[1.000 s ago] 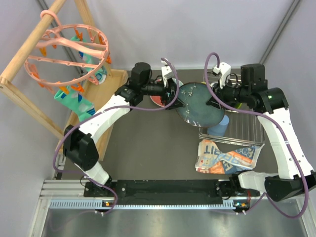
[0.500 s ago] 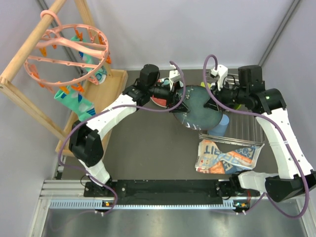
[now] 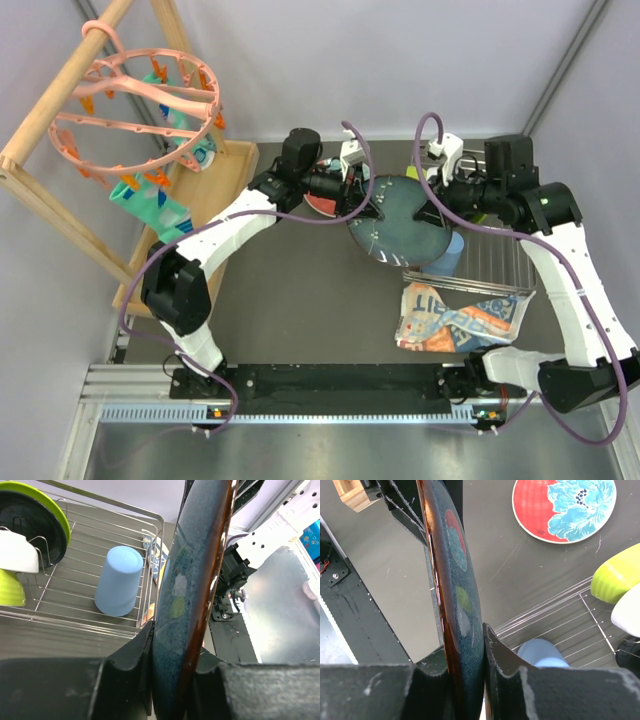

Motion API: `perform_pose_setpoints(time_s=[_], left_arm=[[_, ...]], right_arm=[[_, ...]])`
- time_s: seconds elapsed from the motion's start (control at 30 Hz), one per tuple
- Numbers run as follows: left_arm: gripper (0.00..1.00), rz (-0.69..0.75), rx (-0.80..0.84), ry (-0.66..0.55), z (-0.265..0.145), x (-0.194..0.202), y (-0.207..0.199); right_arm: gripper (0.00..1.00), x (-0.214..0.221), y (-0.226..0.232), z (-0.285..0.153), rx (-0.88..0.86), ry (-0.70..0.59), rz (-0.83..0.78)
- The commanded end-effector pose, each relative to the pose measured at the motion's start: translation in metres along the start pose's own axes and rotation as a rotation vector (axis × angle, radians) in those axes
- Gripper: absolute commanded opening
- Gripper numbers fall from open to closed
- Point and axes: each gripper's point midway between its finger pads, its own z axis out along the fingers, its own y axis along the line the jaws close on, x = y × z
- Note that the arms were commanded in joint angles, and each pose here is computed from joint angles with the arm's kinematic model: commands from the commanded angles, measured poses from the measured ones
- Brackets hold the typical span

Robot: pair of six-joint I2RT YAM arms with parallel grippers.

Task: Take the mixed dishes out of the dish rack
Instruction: Pick up the plate from the dish rack.

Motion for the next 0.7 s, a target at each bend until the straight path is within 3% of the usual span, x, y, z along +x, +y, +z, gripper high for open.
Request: perform_pose_setpoints(time_s=[0.0, 0.03, 0.2, 0.33, 0.37, 0.47, 0.57, 0.67], left_arm=[[0.08, 0.066, 0.072, -0.030, 0.003, -0.018, -0.020], [0.01, 0.069, 0.076, -0.030, 0.003, -0.018, -0.021], [0.00, 0.071, 0.083, -0.031, -0.001, -0.017, -0.026], [0.00, 0.088, 0.060, -0.068, -0.010, -0.022, -0.022], [0.00, 0.074, 0.050, -0.075, -0.013, -0.020, -0.021], [0.00, 0.046, 0.010, -0.105, -0.022, -0.022, -0.013], [0.00, 0.043, -0.041, -0.115, -0.029, -0.019, -0.002], [0.00, 0.027, -0.106, -0.135, -0.037, -0.020, 0.010]], right_arm=[[0.00, -0.042, 0.013, -0.013, -0.031, -0.172, -0.139], [0.00, -0.042, 0.013, -0.013, -0.025, -0.170, -0.141], [0.03, -0.038, 0.012, -0.014, -0.013, -0.165, -0.155], [0.30, -0.036, 0.010, -0.015, -0.003, -0.159, -0.158], [0.45, -0.035, 0.010, -0.014, -0.001, -0.155, -0.156], [0.67, -0.035, 0.008, -0.014, 0.011, -0.153, -0.156], [0.76, -0.035, 0.005, -0.014, 0.024, -0.152, -0.152], [0.78, -0.037, 0.002, -0.016, 0.048, -0.155, -0.153]])
